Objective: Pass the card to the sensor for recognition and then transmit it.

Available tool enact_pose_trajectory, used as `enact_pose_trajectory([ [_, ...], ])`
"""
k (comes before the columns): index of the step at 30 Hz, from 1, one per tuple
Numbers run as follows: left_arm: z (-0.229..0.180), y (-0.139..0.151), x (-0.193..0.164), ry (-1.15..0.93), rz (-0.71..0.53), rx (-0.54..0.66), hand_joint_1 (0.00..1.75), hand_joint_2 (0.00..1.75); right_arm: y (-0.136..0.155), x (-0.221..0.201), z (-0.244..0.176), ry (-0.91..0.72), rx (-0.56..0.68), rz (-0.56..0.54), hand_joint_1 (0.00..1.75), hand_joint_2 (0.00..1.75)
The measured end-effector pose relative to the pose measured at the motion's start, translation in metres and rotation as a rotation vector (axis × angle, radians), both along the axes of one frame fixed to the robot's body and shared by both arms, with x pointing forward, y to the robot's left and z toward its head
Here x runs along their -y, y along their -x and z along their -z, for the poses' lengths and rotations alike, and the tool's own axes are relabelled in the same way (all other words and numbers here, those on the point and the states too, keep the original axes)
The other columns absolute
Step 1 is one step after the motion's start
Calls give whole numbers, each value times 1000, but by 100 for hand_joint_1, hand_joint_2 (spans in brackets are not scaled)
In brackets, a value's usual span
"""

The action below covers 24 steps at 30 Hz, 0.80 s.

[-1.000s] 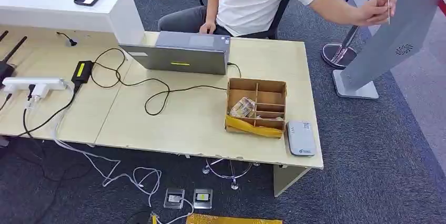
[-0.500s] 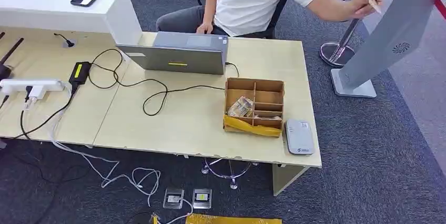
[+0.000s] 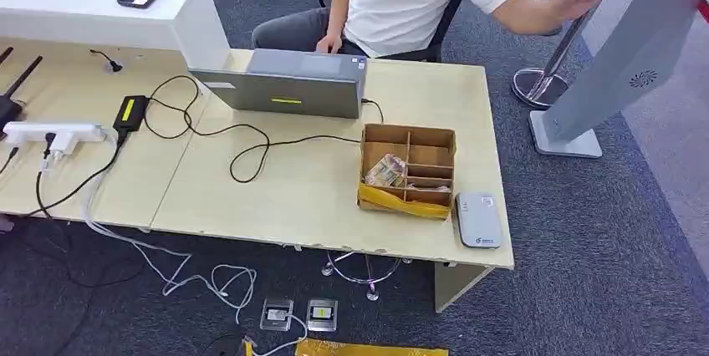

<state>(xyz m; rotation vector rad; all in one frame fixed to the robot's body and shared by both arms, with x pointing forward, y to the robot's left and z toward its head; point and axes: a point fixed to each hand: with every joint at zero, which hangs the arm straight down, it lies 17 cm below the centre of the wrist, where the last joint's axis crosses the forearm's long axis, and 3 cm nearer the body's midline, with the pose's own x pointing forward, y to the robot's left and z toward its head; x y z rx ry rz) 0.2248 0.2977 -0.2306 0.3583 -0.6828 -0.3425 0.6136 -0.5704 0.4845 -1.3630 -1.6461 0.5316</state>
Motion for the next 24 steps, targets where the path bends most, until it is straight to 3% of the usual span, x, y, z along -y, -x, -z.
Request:
enact_pose_trajectory([
  [15, 1, 2, -2, -3, 5, -3, 0, 175, -19, -83, -6, 162, 28, -138, 0, 175],
  [24, 1, 2, -1, 9, 26, -7, 0, 175, -26, -190, 23, 384, 10, -291, 0, 175],
])
